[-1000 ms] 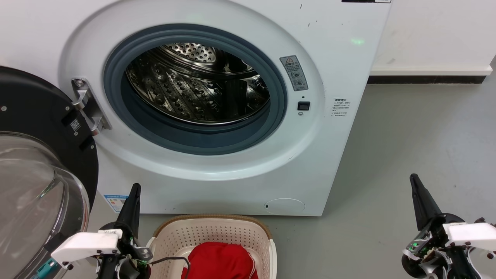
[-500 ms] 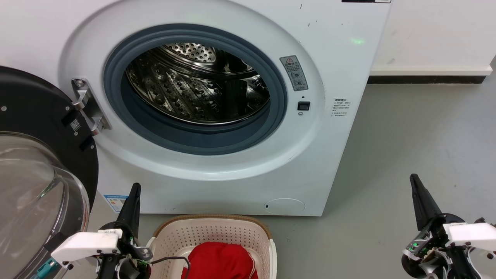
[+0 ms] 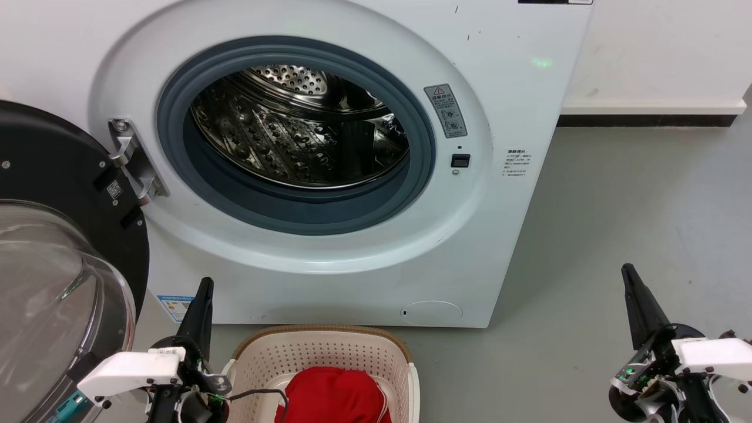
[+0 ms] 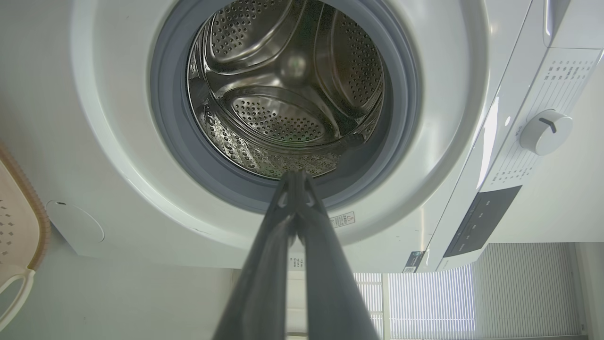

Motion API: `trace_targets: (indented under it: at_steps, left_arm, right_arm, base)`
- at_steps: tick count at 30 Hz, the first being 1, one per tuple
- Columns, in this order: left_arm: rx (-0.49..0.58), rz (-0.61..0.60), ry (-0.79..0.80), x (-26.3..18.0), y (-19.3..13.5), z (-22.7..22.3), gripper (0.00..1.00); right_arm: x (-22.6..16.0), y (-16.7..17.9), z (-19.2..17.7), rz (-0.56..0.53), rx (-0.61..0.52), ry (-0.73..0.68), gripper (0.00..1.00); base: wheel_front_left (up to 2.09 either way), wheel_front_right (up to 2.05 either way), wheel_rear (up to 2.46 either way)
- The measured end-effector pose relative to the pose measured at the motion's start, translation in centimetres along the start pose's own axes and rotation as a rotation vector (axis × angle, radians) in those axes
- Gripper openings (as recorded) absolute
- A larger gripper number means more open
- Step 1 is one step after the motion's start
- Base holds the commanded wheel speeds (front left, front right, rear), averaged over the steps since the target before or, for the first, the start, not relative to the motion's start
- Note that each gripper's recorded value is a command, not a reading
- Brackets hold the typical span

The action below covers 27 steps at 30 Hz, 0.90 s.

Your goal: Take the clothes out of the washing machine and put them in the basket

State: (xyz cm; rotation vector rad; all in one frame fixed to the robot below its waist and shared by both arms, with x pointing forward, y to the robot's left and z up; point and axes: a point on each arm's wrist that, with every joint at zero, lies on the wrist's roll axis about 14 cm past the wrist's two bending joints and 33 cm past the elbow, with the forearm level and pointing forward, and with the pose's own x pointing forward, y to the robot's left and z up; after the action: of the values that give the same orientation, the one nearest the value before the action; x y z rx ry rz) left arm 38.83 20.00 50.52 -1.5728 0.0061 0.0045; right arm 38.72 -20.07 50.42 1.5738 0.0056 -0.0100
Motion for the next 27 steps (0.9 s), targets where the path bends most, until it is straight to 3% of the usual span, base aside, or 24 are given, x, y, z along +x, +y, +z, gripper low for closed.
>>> trace_targets:
  at_steps: [27]
  left_arm:
    - [0.000,0.000,0.000,0.00,-0.01,0.00,0.00]
  right_arm:
    - [0.00,-0.01,-0.06,0.000,0.000,0.003,0.00]
  base:
    - [0.00,0.00,0.00]
